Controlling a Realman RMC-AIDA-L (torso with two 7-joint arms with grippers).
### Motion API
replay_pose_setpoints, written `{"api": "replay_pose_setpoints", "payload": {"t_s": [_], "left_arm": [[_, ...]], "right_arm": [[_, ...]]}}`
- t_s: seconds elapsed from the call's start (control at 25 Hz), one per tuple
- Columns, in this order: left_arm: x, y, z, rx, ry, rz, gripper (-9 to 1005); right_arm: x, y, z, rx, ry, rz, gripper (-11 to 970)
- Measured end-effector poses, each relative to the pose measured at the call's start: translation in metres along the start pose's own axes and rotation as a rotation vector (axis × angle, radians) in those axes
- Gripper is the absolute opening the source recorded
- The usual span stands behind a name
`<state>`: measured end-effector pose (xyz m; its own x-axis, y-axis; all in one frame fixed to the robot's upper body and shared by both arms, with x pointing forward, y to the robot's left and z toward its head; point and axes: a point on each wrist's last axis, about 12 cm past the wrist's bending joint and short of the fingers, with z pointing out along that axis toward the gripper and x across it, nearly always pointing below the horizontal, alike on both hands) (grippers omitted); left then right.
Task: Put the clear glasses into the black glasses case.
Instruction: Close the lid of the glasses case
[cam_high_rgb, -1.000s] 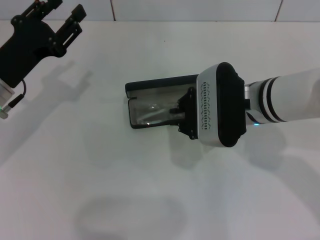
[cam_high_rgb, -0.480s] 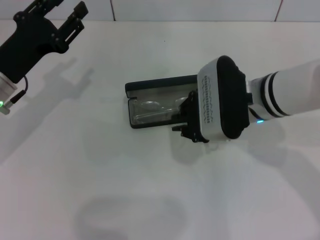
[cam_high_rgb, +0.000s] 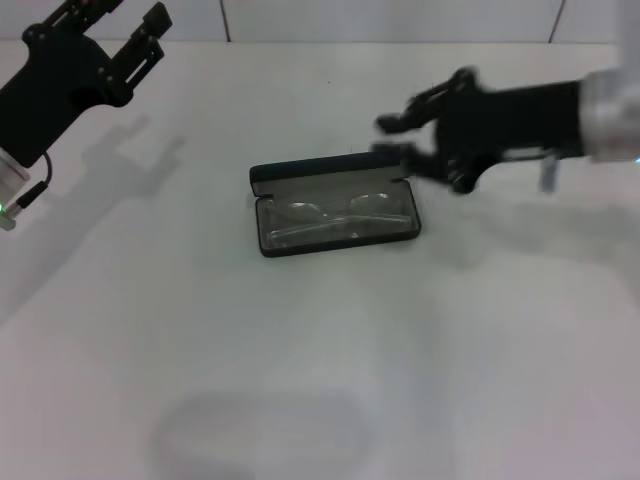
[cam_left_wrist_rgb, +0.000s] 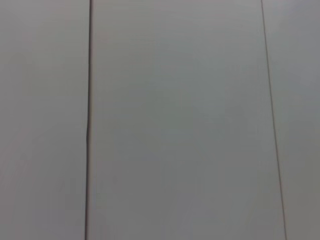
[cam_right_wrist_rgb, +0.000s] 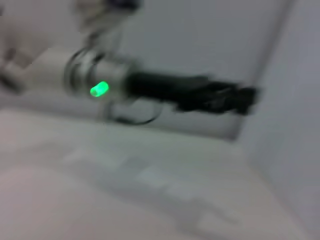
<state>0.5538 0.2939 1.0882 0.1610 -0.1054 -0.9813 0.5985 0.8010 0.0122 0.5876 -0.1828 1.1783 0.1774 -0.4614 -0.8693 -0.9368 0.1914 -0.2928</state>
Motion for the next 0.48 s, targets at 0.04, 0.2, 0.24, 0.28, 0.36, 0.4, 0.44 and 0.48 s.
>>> {"api": "replay_pose_setpoints", "payload": {"t_s": [0.04, 0.2, 0.24, 0.28, 0.36, 0.4, 0.44, 0.48], "left_arm": [[0.0, 0.0, 0.0, -0.002, -0.001, -0.001, 599], [0.001, -0.001, 0.0, -0.002, 0.002, -0.003, 599], [0.002, -0.001, 0.001, -0.001, 0.007, -0.006, 599], [0.003, -0.002, 0.002, -0.002, 0.012, -0.01, 599], [0.006, -0.004, 0.007, 0.001, 0.026, -0.019, 599], [0.008, -0.005, 0.01, 0.007, 0.038, -0.023, 599], [0.01, -0.007, 0.015, 0.022, 0.058, -0.024, 599], [0.012, -0.009, 0.02, 0.035, 0.078, -0.026, 599]], "right_arm": [[0.005, -0.003, -0.009, 0.033, -0.025, 0.031, 212], [0.037, -0.017, -0.038, 0.232, -0.14, 0.159, 213], [0.046, -0.019, -0.045, 0.282, -0.181, 0.188, 213], [0.055, -0.02, -0.052, 0.321, -0.219, 0.217, 213], [0.07, -0.02, -0.063, 0.388, -0.28, 0.267, 213], [0.077, -0.02, -0.069, 0.433, -0.306, 0.297, 213], [0.081, -0.02, -0.073, 0.459, -0.322, 0.311, 213], [0.085, -0.021, -0.078, 0.497, -0.341, 0.332, 214]]}}
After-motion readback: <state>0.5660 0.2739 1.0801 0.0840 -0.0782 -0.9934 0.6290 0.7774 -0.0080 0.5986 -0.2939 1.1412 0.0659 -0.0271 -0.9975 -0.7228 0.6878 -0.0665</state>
